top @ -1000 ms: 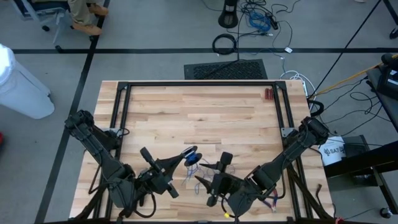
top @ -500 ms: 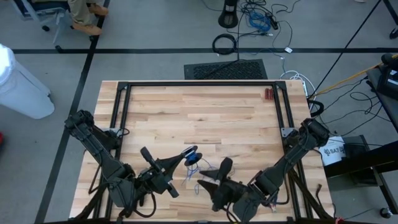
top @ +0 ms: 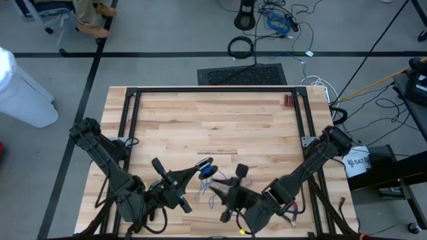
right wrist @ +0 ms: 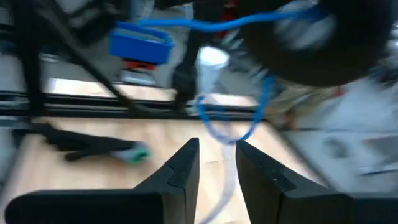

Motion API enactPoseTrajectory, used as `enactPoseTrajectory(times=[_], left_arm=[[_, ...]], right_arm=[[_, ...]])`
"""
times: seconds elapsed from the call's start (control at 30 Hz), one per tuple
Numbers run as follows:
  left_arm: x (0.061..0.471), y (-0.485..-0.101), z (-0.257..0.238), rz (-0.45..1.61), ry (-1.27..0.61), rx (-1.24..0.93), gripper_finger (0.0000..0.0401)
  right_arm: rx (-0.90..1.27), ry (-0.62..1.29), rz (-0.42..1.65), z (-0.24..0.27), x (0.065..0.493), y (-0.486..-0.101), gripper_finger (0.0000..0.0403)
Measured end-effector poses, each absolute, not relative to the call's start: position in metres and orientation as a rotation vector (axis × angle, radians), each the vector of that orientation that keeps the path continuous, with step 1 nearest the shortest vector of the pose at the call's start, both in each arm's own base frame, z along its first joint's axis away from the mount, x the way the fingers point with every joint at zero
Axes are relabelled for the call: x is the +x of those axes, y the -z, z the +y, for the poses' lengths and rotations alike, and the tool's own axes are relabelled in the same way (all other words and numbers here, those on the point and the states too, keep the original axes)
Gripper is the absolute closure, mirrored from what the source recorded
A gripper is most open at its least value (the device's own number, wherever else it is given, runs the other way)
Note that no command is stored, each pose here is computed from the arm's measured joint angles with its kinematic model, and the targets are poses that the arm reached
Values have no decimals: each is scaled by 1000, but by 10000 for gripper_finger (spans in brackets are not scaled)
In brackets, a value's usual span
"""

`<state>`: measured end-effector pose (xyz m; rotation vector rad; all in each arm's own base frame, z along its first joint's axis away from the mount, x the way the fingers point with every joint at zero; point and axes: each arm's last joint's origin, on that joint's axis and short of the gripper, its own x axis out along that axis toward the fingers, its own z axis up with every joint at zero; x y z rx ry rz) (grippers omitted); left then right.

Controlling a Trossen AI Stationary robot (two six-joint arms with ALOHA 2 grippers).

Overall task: Coil cords
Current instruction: Uncoil the blue wire from the black spool

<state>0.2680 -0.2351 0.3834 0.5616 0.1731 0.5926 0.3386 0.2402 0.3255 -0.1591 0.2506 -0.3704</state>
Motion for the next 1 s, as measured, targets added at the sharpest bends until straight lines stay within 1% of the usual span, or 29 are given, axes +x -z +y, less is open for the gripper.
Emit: enactPoseTrajectory(times=[0.13, 0.2, 0.33, 0.4, 0.5, 0.67, 0.77, 0.87, 1.0], left_arm=[[268, -383, -235, 203, -586, 658, 393], [268, -384, -235, 213, -584, 689, 393], [268, -388, -235, 223, -583, 749, 393], [267, -392, -234, 222, -598, 759, 393], [265, -400, -233, 199, -609, 730, 393], [260, -417, -221, 148, -626, 633, 393], [261, -421, -217, 122, -625, 598, 393], [262, -421, -218, 83, -575, 604, 393], [263, -422, -221, 18, -510, 552, 393]], right_arm=[[-64, 304, 267, 233, 346, -324, 293], [-72, 286, 286, 228, 350, -323, 286], [-131, 343, 331, 214, 353, -321, 272], [-117, 359, 338, 205, 352, -325, 267], [-104, 369, 322, 199, 346, -338, 260], [-105, 304, 274, 207, 320, -364, 257], [-68, 339, 212, 211, 308, -378, 257], [-101, 372, 189, 219, 304, -378, 257], [-214, 400, 226, 227, 312, -362, 257]])
